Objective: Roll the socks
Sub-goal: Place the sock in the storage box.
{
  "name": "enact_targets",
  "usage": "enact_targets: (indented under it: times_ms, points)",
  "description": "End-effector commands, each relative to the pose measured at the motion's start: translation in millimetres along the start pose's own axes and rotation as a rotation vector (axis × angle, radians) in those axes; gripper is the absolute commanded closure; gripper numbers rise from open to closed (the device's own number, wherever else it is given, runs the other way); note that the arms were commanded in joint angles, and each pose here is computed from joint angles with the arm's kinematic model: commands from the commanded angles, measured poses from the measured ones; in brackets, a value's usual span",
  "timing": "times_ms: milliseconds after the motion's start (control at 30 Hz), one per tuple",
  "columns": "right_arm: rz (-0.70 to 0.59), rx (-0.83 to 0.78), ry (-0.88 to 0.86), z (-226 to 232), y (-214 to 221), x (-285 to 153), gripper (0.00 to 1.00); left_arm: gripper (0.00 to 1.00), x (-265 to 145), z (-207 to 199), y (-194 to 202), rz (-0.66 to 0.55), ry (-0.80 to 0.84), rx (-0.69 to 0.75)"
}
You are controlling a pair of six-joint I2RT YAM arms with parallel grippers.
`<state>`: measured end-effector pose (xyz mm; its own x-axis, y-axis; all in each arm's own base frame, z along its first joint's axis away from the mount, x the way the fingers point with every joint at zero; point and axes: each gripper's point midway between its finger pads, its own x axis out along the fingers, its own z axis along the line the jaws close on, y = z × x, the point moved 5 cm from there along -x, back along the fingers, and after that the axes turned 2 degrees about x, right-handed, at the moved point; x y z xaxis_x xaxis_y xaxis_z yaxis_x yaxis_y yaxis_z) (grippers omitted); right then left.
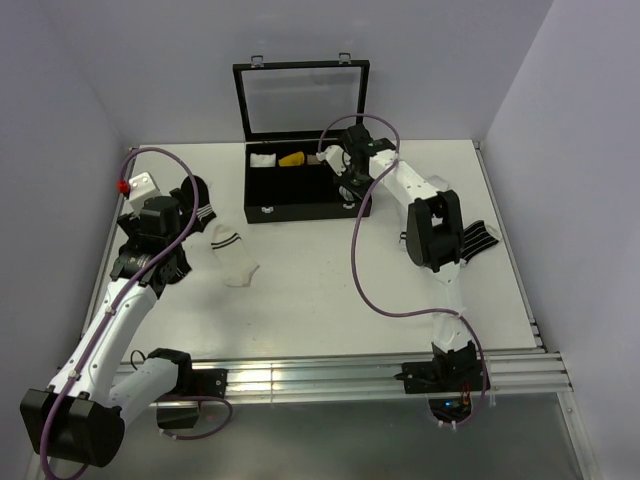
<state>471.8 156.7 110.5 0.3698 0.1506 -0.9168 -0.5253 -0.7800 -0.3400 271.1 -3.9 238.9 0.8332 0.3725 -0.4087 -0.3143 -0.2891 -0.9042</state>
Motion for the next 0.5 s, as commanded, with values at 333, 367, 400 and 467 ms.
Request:
enact_targets:
  times_ms: [333,367,400,467]
  points:
    - [-0.135,0.043,-0.109,27,-8,31,1.00,0.08,-1,-2,-7,-0.032,0.024,-0.010]
    - [-0.129,0.048,-0.115,28,-6,34,1.00,0.09,-1,-2,-7,-0.033,0.025,-0.011]
    - [-0.123,0.053,-0.123,29,-4,36,1.00,0.09,-1,-2,-7,-0.033,0.026,-0.010]
    - [-0.107,0.082,-0.132,29,0,39,0.98,0.09,-2,-2,-8,-0.035,0.029,-0.015]
